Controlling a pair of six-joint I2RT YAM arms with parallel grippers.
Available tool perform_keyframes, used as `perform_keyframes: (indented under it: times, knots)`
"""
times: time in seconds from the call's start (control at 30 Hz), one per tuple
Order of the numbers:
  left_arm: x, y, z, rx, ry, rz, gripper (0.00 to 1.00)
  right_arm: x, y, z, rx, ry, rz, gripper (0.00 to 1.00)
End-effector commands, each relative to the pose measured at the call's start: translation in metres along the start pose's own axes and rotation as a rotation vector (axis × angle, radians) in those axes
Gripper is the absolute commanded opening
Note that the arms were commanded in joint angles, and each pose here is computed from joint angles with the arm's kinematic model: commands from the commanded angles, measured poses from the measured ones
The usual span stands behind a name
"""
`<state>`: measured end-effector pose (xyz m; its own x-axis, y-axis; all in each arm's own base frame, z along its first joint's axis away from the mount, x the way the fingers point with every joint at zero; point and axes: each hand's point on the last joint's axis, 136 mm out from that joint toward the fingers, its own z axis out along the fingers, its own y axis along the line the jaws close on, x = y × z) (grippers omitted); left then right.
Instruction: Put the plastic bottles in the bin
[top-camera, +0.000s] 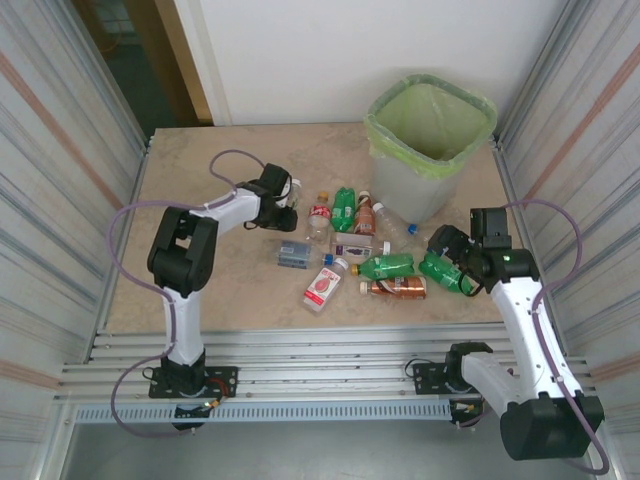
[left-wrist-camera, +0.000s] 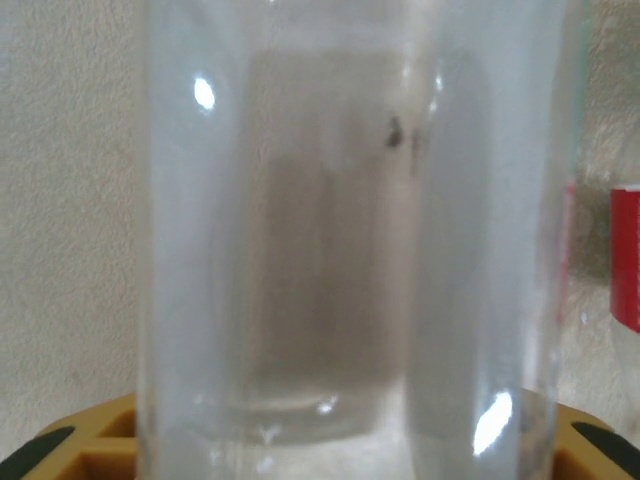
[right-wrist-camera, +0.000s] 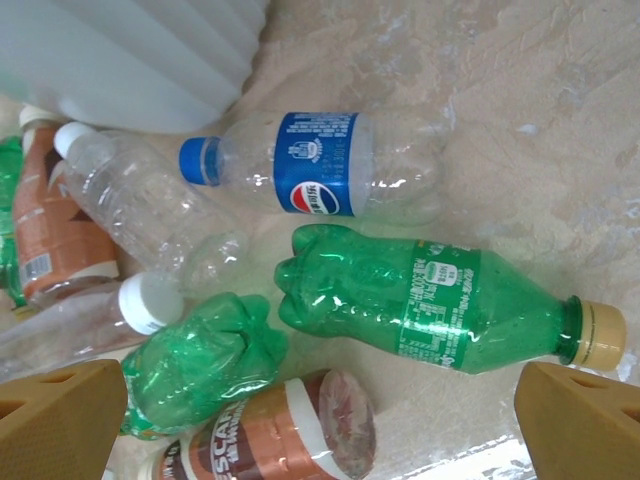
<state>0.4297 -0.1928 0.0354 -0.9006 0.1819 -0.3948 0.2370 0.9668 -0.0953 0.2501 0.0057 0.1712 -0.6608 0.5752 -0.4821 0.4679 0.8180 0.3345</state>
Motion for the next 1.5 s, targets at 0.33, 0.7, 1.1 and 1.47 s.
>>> perform_keyframes:
  times: [0.33, 0.7, 1.1, 1.47]
  knots:
    - [-0.02, -0.004, -0.121, 0.066, -0.291, -0.041, 0.26, -0.016, 0.036, -0.029, -0.196, -0.092, -0.011, 0.98]
    - [-0.021, -0.029, -0.2, 0.25, -0.474, -0.037, 0.25, -0.023, 0.066, -0.06, -0.33, -0.161, -0.083, 0.98]
    - [-0.034, -0.075, -0.273, 0.554, -0.641, 0.001, 0.25, -0.035, 0.115, -0.11, -0.593, -0.232, -0.145, 0.98]
    - [-0.035, -0.135, -0.306, 0.844, -0.668, 0.1, 0.26, -0.031, 0.173, -0.15, -0.849, -0.25, -0.246, 0.98]
